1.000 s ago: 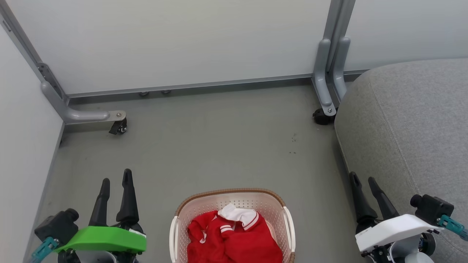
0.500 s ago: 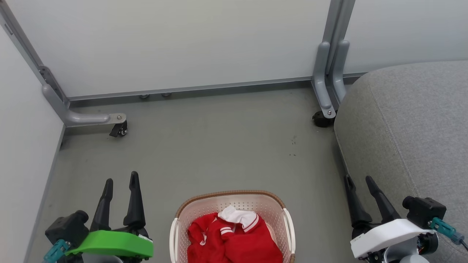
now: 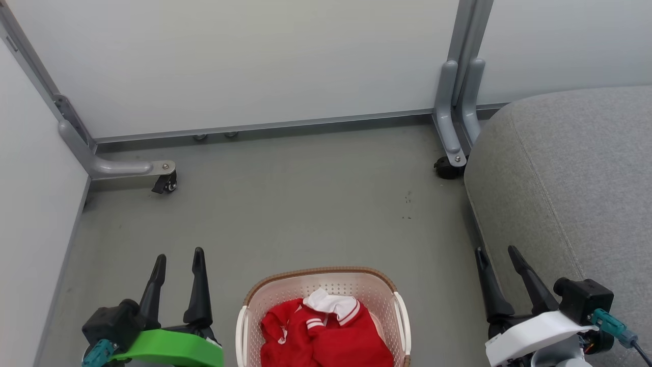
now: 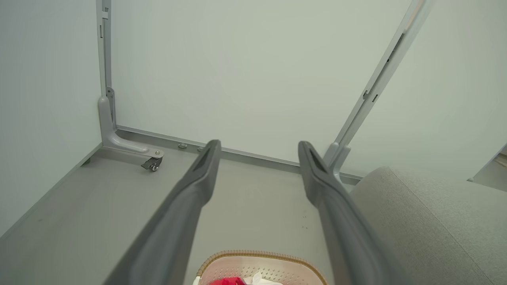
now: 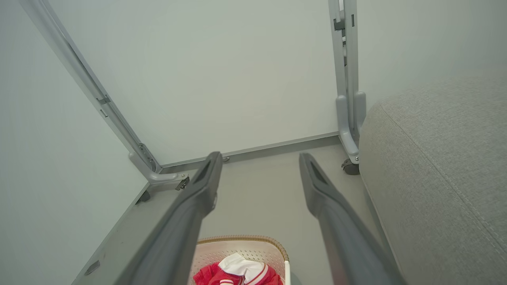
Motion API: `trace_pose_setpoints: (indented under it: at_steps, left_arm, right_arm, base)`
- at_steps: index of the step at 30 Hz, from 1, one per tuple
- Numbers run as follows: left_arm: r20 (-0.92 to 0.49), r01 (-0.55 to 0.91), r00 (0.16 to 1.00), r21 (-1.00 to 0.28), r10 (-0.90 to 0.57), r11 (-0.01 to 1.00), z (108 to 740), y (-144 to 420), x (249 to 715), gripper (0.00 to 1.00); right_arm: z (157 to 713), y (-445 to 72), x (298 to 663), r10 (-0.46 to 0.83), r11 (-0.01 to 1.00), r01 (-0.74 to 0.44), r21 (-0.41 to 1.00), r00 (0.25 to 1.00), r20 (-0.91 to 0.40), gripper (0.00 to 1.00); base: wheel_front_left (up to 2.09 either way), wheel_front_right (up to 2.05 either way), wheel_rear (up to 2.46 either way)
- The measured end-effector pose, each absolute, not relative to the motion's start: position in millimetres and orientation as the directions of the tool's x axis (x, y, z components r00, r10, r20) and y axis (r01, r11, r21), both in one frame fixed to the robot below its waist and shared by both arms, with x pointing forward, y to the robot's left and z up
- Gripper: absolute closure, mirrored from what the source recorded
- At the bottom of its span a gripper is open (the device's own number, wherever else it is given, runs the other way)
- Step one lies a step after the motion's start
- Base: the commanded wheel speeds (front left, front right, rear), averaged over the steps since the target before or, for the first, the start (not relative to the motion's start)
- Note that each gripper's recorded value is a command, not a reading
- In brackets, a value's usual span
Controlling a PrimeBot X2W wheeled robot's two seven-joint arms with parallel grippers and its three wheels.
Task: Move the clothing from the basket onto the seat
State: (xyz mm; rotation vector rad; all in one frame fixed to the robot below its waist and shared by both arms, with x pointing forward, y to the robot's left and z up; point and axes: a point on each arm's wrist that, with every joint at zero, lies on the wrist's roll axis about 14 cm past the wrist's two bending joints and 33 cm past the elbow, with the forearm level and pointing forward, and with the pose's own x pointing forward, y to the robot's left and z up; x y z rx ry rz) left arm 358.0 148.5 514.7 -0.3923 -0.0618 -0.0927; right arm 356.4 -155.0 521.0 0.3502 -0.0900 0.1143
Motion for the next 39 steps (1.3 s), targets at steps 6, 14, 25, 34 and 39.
trace_pose_setpoints:
  at_steps: [6,14,25,34,39]
  left_arm:
    - [0.088,0.126,0.991,-0.333,-0.102,0.934,515.3,142.9,356.6,0.0]
    - [0.078,0.126,0.991,-0.314,-0.107,0.941,509.3,141.9,352.2,0.0]
    - [0.1,0.147,0.987,-0.251,-0.126,0.957,512.5,137.8,350.5,0.0]
    - [0.114,0.159,0.984,-0.195,-0.138,0.968,514.9,134.3,347.3,0.0]
    - [0.116,0.163,0.983,-0.186,-0.143,0.969,515.3,133.0,346.6,0.0]
  right_arm:
    - [523.1,-151.5,354.9,0.109,0.943,-0.141,0.301,0.987,0.119,0.0]
    - [525.1,-148.5,351.8,0.126,0.96,-0.154,0.233,0.983,0.132,0.0]
    - [528.5,-145.0,346.2,0.146,0.974,-0.169,0.152,0.978,0.152,0.0]
    - [532.1,-143.2,340.3,0.159,0.98,-0.176,0.089,0.973,0.17,0.0]
    - [533.3,-143.5,338.9,0.159,0.981,-0.175,0.079,0.972,0.174,0.0]
  base:
    - [0.0,0.0,0.0]
    - [0.0,0.0,0.0]
    - [0.0,0.0,0.0]
    - [0.0,0.0,0.0]
    - [0.0,0.0,0.0]
